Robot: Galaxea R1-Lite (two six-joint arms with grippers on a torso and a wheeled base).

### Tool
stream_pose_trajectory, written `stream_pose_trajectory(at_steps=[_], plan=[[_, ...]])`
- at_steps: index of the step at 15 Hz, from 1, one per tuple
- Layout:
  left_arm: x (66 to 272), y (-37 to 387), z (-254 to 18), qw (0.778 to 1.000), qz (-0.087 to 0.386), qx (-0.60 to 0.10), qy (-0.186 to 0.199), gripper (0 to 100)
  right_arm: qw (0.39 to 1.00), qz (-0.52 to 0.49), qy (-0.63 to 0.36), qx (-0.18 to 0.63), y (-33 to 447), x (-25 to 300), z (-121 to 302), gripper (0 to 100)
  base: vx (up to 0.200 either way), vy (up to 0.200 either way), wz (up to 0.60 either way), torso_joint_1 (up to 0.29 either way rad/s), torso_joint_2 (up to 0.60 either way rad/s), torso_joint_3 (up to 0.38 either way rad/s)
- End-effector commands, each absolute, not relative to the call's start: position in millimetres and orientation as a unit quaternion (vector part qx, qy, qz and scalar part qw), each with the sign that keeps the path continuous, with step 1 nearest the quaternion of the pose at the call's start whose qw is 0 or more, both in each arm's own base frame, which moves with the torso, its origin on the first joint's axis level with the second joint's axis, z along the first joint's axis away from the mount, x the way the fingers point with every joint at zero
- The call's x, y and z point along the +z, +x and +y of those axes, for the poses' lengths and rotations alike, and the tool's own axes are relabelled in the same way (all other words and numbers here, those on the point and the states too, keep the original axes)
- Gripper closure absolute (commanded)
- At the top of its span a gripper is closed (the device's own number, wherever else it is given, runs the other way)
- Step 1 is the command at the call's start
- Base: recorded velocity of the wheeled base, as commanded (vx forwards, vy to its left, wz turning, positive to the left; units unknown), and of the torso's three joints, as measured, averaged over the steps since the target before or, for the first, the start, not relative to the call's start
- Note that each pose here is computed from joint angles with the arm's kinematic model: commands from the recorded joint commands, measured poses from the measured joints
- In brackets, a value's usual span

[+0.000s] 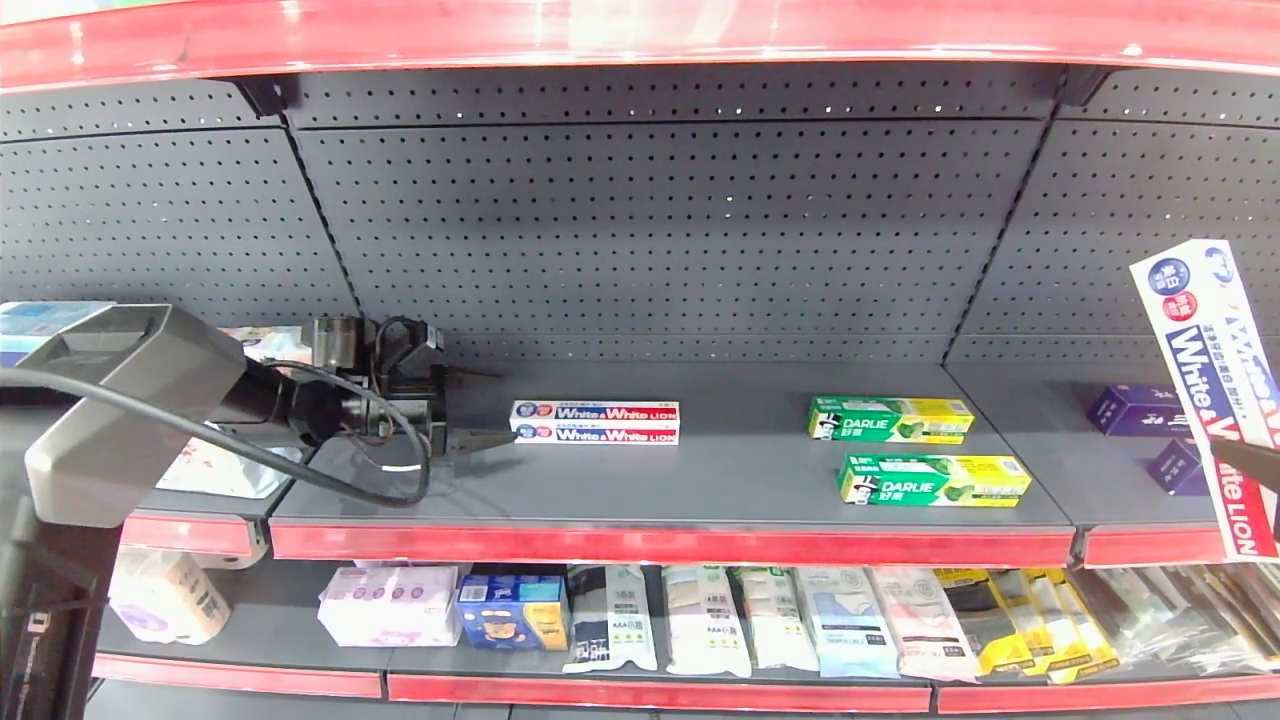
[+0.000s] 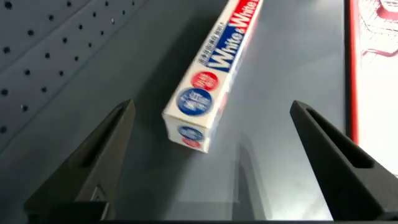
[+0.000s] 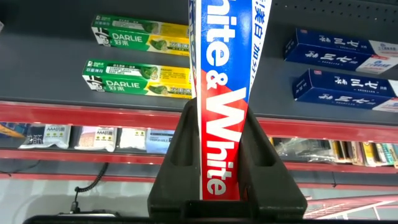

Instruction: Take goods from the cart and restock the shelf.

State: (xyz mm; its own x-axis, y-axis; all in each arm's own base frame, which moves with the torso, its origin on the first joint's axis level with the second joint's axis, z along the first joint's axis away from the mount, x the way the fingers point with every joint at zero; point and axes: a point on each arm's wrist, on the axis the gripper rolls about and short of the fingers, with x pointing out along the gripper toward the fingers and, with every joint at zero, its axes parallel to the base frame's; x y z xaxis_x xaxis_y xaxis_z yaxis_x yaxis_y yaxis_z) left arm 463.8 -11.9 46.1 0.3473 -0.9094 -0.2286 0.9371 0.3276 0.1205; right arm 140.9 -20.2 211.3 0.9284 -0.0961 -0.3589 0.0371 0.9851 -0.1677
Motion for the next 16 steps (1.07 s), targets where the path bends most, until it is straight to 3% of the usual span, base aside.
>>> stream_pose_trajectory(at_steps=[1,16], plan=[[39,468,-19,0.806,0.058,-0.579,0.112,0,0.979,0.186,-0.081,-0.032,141,211,-19,100,0.0,0.0,0.0,0.0,0.0,0.0],[17,487,-21,0.807,0.058,-0.576,0.114,0,0.978,0.189,-0.084,-0.028,142,210,-16,100,0.0,0.0,0.0,0.0,0.0,0.0]])
